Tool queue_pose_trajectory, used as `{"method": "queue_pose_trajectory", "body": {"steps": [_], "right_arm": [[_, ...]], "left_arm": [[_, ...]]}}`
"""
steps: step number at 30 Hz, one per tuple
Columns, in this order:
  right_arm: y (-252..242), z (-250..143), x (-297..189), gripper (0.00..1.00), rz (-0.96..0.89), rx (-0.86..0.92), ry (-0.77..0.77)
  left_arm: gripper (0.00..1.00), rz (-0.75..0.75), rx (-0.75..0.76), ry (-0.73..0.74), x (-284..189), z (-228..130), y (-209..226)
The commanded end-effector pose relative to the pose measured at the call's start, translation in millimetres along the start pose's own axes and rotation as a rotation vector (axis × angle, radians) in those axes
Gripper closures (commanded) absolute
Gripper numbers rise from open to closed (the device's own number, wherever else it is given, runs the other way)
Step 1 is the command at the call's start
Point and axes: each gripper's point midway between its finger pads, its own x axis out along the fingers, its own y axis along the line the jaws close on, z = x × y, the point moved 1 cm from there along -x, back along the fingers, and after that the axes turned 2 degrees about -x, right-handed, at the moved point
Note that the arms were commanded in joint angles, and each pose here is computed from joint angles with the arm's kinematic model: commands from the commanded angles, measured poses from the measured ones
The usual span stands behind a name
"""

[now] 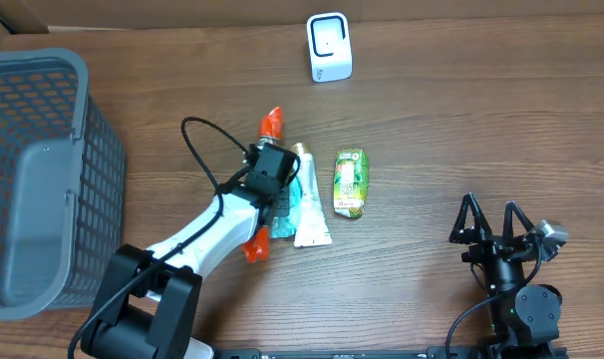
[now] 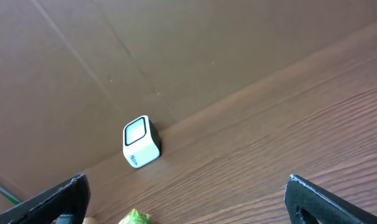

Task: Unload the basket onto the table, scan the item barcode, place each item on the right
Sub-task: 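Lift the spaghetti out and lay it left of the mint packet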

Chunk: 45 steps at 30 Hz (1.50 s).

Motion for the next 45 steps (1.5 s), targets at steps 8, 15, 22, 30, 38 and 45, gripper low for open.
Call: {"method": "queue_pose_trajectory", "body": {"steps": [8, 15, 22, 30, 38, 45], "right_arm": [[-2.4, -0.6, 0.1, 0.00, -0.006, -0.001, -0.008], [-2.4, -0.6, 0.1, 0.00, -0.006, -0.001, -0.009], [-2.4, -0.6, 0.1, 0.00, -0.006, -0.001, -0.008], [-2.4, -0.6, 0.1, 0.00, -0.006, -0.001, -0.009], [-2.4, -0.6, 0.1, 0.00, -0.006, -0.001, -0.009], [-2.4, -0.6, 0.1, 0.00, -0.006, -0.001, -0.008]], "left_arm": [[0.96, 0.022, -0.026, -0.019, -7.7, 1.8, 2.0], [0.01, 0.015, -0.029, -0.029, -11.8, 9.5, -0.7], [0.01, -0.100, -0.017, -0.067, -51.2, 54.1, -25.8], [0.01, -0.141, -0.045, -0.148, -130.2, 107.0, -25.1], [0.01, -0.145, -0.014, -0.230, -204.2, 122.9, 3.7], [0.00, -0.093, -0.063, -0.321, -258.5, 125.5, 64.1]]}}
